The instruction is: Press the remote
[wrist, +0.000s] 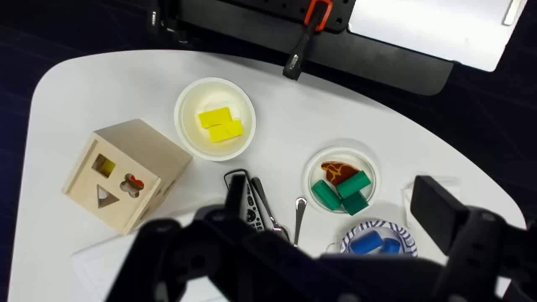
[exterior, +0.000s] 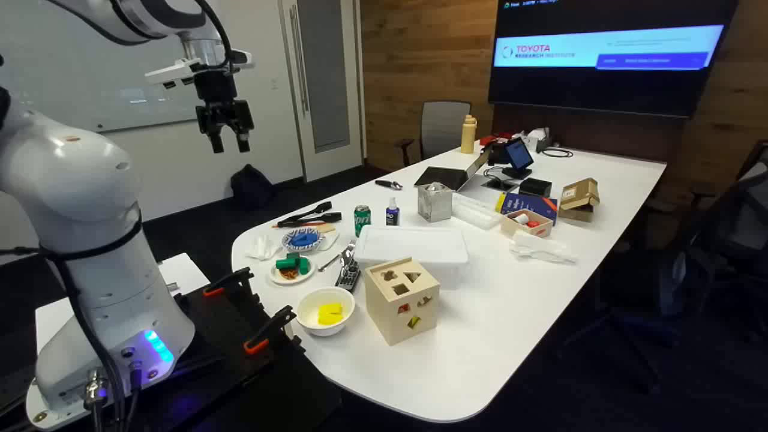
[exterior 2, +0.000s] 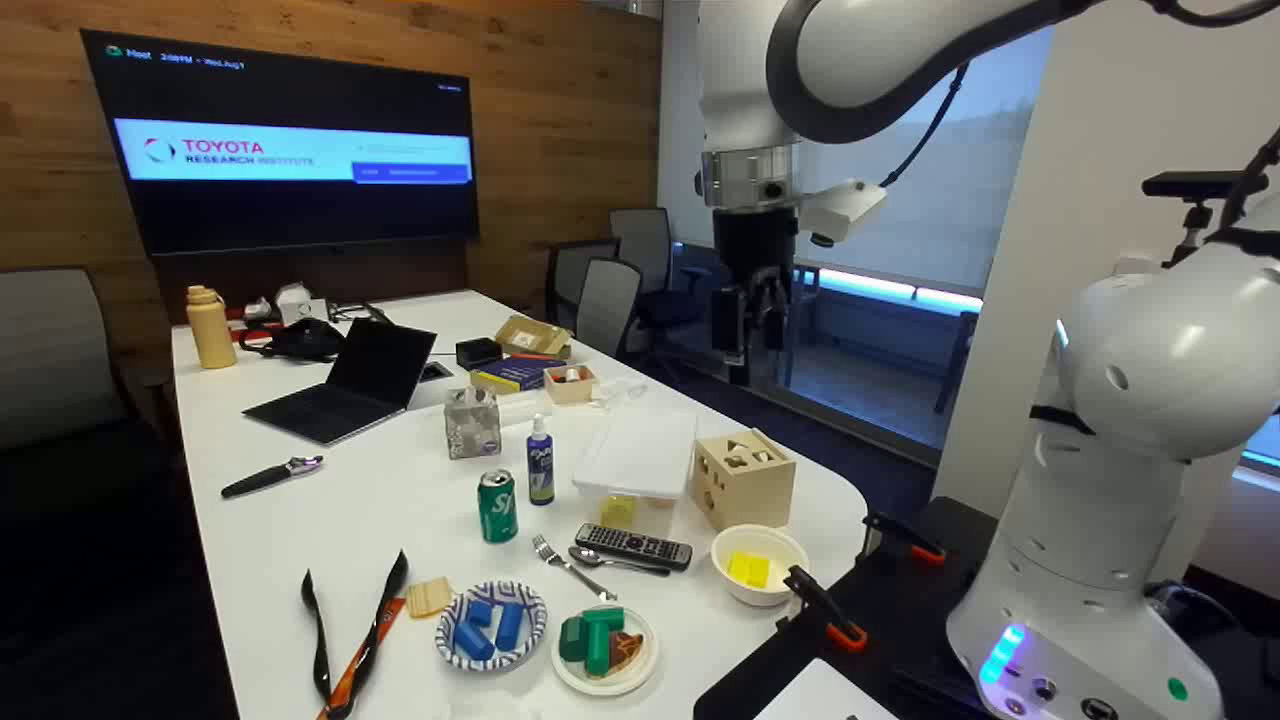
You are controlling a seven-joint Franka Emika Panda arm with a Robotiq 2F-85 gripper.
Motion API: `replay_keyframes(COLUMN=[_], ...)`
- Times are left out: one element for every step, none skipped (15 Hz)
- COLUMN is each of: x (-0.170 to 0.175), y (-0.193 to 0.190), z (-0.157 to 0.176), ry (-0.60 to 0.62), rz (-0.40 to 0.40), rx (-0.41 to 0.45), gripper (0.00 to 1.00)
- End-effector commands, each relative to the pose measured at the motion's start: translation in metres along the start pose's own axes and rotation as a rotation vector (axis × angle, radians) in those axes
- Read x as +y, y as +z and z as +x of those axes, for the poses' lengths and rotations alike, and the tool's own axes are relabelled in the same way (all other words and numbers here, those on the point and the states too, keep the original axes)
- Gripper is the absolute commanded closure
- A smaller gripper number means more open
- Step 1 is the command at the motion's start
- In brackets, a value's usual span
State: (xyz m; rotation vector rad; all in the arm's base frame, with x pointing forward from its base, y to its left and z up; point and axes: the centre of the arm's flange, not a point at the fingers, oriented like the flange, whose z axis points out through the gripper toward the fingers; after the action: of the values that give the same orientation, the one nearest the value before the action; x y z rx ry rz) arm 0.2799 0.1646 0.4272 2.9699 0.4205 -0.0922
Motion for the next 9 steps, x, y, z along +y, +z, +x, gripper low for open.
replay_keyframes(x=[0.000,0.000,-0.012,-0.025,-0.041,-0.058,-0.074,-0.090,-0.101], y=[0.000,0.000,0.018,0.033,0.050,0.066,0.082,0.097,0.111], z=[0.000,0.000,0.006,0.010,0.012,0.013,0.014,0.016,0.016], ry=[0.000,0.000,0.038,0.095,0.138,0.187,0.228,0.272,0.318], rz=[0.000,0.000,-0.032,-0.073,-0.112,-0.138,-0.159,-0.165,-0.168], rx=[0.000,0.000,-0.039,-0.065,-0.073,-0.078,-0.076,-0.062,-0.047], gripper=[0.00,0.00,0.00,0.00,0.00,0.00,0.00,0.00,0.00])
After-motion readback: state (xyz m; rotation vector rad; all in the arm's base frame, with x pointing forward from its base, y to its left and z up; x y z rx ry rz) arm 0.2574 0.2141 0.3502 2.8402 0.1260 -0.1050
